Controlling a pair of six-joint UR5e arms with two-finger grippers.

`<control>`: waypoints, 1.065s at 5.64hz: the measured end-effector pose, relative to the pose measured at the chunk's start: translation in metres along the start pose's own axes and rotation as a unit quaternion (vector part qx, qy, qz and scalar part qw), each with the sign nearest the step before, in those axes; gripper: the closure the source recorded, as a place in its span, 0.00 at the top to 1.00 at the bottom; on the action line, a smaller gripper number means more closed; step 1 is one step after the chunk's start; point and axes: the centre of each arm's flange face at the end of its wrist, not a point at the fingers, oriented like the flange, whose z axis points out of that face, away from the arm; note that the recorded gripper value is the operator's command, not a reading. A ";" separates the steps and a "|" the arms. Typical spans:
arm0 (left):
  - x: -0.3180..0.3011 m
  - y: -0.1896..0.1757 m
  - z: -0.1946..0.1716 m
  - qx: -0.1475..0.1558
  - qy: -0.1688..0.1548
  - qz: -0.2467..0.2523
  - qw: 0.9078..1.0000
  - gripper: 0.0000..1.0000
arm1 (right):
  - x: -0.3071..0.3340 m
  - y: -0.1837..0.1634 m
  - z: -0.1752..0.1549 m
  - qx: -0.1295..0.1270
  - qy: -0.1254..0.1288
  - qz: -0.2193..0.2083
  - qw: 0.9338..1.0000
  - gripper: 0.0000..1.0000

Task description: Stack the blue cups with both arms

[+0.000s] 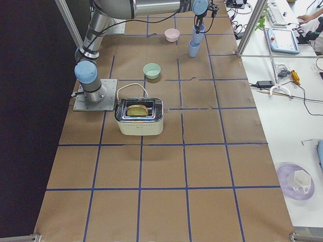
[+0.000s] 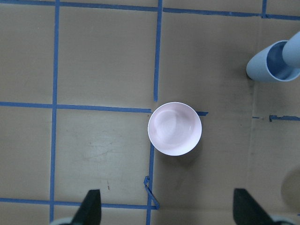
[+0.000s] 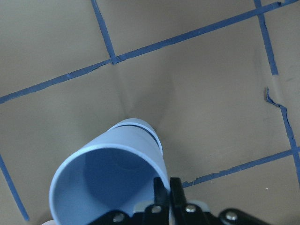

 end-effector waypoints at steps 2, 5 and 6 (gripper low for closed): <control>-0.005 0.000 -0.001 0.000 0.004 -0.002 1.000 0.99 | 0.001 0.002 0.014 -0.012 0.004 -0.001 1.000 0.09; -0.003 0.000 -0.001 0.000 0.012 -0.001 1.000 0.99 | -0.001 0.004 0.045 -0.011 0.000 0.000 1.000 0.18; -0.003 0.000 -0.001 0.000 0.013 -0.001 1.000 0.99 | -0.001 0.007 0.054 -0.021 -0.002 -0.001 1.000 0.99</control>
